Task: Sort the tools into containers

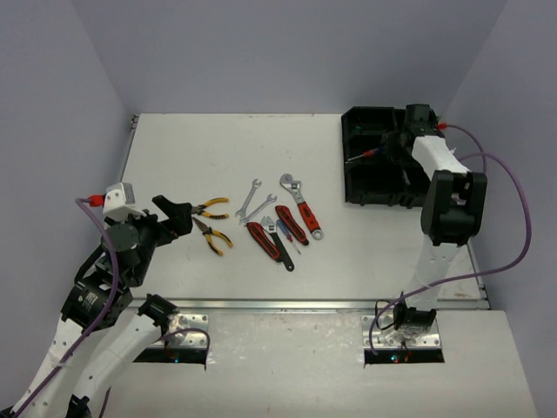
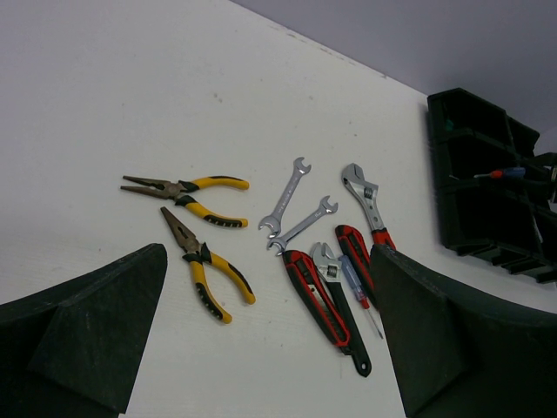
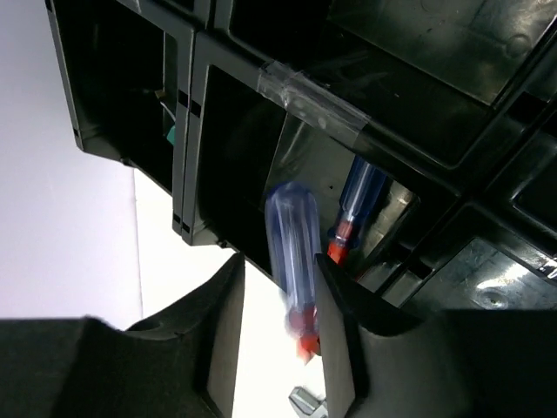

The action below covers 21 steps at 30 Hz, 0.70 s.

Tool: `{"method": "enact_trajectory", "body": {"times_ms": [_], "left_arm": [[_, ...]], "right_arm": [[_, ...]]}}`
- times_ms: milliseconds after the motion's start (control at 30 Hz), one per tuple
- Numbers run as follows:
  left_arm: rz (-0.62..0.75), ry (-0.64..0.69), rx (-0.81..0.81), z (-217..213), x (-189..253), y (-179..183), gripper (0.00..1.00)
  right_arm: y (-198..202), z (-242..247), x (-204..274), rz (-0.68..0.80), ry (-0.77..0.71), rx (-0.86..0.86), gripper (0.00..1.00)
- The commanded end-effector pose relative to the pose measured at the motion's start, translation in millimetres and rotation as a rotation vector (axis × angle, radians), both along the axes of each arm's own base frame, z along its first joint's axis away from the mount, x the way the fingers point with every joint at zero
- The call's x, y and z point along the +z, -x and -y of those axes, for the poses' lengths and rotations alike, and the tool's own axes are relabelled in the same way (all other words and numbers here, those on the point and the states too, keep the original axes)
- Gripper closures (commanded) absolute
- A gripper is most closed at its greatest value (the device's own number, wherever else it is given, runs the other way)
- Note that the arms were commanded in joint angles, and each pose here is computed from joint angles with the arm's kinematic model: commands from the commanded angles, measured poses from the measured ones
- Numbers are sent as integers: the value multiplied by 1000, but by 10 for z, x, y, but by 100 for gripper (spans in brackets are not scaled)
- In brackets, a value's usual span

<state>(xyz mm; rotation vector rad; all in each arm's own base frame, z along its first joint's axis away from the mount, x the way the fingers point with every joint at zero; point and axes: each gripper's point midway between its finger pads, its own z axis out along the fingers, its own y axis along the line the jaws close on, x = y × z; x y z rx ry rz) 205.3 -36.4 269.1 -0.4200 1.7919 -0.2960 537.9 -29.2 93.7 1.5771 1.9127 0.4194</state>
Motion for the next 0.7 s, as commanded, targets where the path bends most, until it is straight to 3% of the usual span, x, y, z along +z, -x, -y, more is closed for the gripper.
{"method": "enact_trajectory", "body": {"times_ms": [0,100,200,333,433,533,667], "left_arm": [[38,17,15,-17,89,-33,0],[42,18,10,-9,98,-35,0],[38,16,7,-2,90,-40,0],[36,14,7,-2,87,-43,0],[34,13,10,-6,81,-44,0],[27,10,10,0,70,-53,0],[16,5,9,8,51,-69,0]], "right_arm": [[-205,26,347,120,-12,2,57],[-227,-34,540,198,-14,50,36],[-273,-173,841,292,15,158,30],[-230,-619,1233,396,111,435,30],[33,-1318,1485,450,168,731,31],[418,-1892,1457,380,333,991,32],[1078,-2714,1083,251,493,1341,37]]}}
